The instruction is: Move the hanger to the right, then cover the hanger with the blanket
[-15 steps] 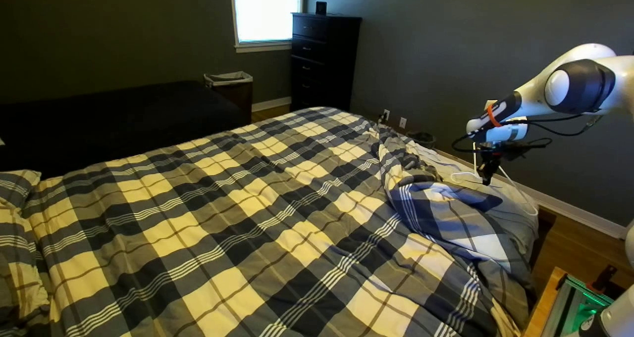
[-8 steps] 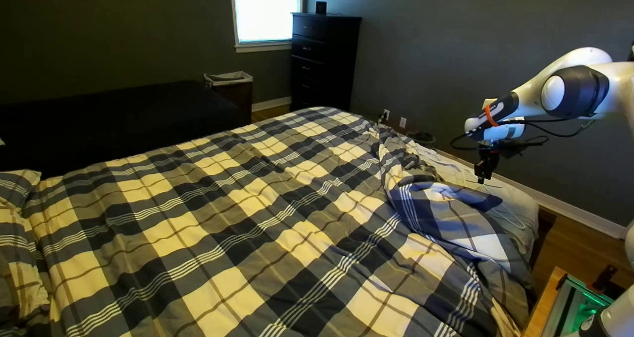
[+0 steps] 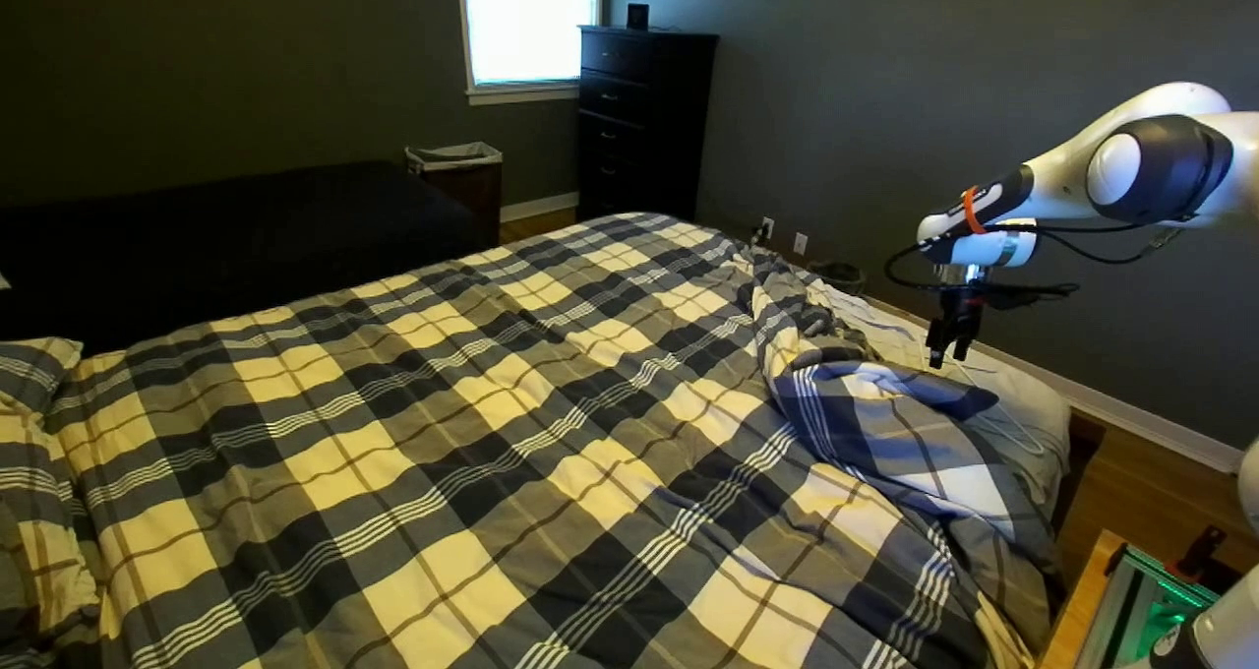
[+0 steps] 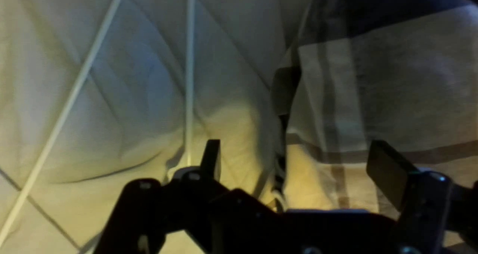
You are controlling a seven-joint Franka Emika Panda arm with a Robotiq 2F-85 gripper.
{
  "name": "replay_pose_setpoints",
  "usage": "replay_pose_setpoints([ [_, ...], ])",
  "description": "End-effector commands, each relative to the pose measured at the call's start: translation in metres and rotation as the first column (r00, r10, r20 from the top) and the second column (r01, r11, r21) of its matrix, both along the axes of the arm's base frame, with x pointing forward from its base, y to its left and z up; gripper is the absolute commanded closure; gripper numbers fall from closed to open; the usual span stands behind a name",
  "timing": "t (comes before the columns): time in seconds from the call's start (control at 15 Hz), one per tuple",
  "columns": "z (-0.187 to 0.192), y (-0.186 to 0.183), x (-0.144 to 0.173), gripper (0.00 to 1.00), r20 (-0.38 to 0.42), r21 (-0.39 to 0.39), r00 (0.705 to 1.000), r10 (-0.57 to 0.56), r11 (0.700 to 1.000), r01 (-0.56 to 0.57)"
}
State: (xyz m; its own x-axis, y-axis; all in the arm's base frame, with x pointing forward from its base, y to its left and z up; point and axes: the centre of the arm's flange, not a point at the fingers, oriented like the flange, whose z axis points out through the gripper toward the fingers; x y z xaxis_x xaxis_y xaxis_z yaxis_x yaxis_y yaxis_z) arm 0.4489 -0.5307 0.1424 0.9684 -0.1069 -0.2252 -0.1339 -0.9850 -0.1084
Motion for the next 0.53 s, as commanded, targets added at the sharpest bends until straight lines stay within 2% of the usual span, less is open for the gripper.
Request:
replay_pose_setpoints([
  [0.0, -0.007, 0.012, -0.014, 0.00, -0.013, 0.196, 1.000, -0.025, 0.980, 0.027],
  [0.27, -0.025, 0.023, -0.019, 0.02, -0.034, 0.363, 0.998, -0.047, 0.930, 0.056],
  [0.33, -0.029, 0.025, -0.020, 0.25, -0.030, 0.387, 0.998, -0.054, 0.920, 0.061],
  [0.47, -0.026, 0.025, -0.026, 0.29, -0.026, 0.405, 0.998, -0.060, 0.912, 0.065],
])
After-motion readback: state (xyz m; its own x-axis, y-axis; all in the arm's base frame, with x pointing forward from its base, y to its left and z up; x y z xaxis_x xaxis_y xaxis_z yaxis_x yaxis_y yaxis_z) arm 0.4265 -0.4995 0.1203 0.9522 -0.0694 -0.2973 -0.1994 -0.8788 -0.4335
